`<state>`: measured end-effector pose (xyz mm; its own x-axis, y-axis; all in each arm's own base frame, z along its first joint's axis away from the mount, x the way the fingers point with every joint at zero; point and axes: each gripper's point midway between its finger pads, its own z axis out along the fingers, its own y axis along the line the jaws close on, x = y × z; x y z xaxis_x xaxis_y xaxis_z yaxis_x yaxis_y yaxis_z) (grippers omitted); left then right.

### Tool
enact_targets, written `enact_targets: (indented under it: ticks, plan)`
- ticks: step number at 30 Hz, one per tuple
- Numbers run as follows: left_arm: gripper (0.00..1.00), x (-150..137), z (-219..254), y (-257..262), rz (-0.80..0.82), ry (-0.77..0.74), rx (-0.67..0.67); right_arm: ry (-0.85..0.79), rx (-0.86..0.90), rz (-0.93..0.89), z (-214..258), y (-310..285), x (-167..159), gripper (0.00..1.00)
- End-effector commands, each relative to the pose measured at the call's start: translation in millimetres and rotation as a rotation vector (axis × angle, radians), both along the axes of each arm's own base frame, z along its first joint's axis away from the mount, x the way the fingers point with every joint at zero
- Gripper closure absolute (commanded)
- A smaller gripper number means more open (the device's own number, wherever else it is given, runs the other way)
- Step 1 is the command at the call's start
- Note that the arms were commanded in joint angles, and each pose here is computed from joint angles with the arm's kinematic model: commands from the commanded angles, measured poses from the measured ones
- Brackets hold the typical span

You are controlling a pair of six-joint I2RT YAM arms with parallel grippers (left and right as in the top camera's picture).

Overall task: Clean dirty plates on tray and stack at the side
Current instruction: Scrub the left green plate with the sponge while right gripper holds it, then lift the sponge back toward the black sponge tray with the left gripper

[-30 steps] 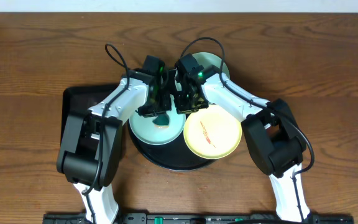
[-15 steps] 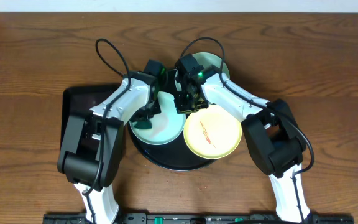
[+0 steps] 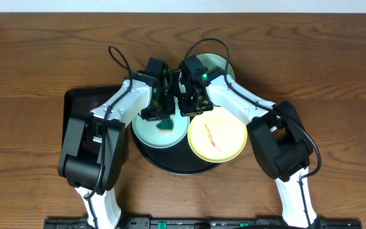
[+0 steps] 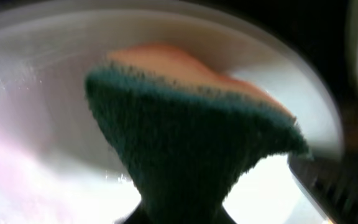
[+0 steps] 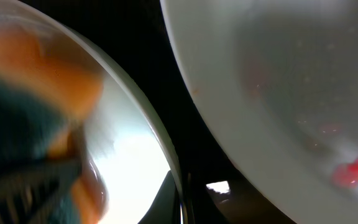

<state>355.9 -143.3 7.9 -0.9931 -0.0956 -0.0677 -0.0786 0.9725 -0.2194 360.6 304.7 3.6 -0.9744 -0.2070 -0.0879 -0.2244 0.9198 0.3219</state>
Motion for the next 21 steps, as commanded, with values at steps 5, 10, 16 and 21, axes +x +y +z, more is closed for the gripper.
enact_targets:
  ticks: [5, 10, 16, 21]
  plan:
    - [0.92, 35, -1, 63, 0.127, -0.160, 0.324, 0.037, -0.078, -0.004, -32, -12, -8, 0.99]
    - [0.93, 41, 22, 82, 0.183, -0.173, 0.341, 0.037, -0.079, -0.004, -32, -12, -8, 0.99]
    - [0.92, 35, 80, 103, 0.244, -0.208, 0.331, 0.032, -0.084, -0.006, -33, -13, -7, 0.99]
    - [0.93, 14, 136, 120, 0.298, -0.255, 0.315, 0.029, -0.083, -0.006, -33, -12, -7, 0.99]
